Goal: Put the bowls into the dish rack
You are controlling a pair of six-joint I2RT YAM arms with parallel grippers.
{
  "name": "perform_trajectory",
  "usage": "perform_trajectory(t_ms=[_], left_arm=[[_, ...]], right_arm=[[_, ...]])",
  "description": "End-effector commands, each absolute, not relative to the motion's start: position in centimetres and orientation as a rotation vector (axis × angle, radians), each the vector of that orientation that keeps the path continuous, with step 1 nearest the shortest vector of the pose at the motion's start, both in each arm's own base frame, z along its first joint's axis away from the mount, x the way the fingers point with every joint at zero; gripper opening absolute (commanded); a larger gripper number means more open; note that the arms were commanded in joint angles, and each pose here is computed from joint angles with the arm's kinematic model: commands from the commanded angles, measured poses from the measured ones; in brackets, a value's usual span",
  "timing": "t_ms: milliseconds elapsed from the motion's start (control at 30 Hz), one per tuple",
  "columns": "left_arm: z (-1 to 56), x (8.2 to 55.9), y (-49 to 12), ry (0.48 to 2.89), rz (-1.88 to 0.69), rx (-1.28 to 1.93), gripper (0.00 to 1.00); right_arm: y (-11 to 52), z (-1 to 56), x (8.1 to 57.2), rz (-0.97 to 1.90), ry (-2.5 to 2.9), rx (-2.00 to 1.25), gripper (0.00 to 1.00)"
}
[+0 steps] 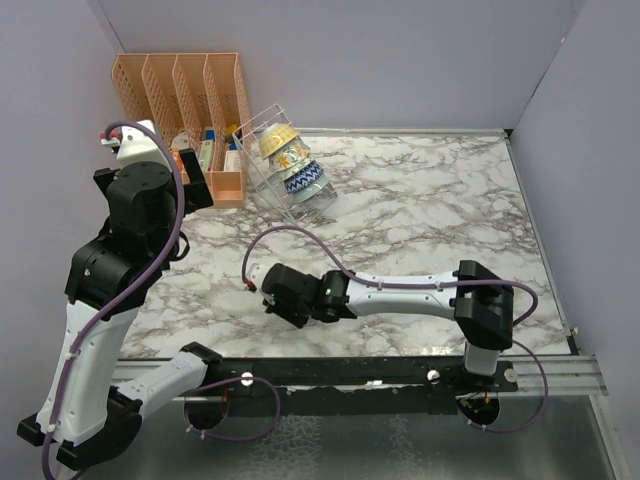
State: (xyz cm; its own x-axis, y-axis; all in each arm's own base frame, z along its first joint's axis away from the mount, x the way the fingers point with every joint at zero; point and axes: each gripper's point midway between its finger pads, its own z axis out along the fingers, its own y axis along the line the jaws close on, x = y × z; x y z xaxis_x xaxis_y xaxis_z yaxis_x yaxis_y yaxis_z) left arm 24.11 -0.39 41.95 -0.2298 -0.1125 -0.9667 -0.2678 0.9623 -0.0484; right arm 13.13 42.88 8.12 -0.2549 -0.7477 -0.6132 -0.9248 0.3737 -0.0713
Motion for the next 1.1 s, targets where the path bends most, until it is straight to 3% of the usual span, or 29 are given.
perform_trajectory(t_ms=[0, 133, 267, 567, 833, 1067], left_arm=[[42.7, 23.9, 0.3, 1.759, 0.169, -0.305, 0.99], [43.0, 23.7, 0.5, 1.749, 0.174, -0.307, 0.99], [44.3, 23.4, 0.7, 1.726, 0.161, -0.309, 0.99], [45.9, 23.2, 0.9, 1.698, 0.166, -0.291, 0.99], [46.8, 22.8, 1.4, 1.685, 0.191, -0.277, 0.99], [45.6, 23.2, 1.0, 1.717, 0.204, -0.240, 0.99]], right_arm=[[45.3, 13.9, 15.2, 0.657, 2.043, -1.288, 0.01], [45.7, 17.8, 17.2, 0.867, 2.045, -1.193, 0.01], [46.3, 25.5, 20.0, 1.193, 1.966, -1.032, 0.01], [47.6, 40.8, 30.6, 1.809, 1.657, -0.493, 0.01], [49.0, 45.4, 40.1, 2.044, 1.371, -0.105, 0.01], [46.2, 46.4, 46.9, 1.902, 1.098, 0.244, 0.01]])
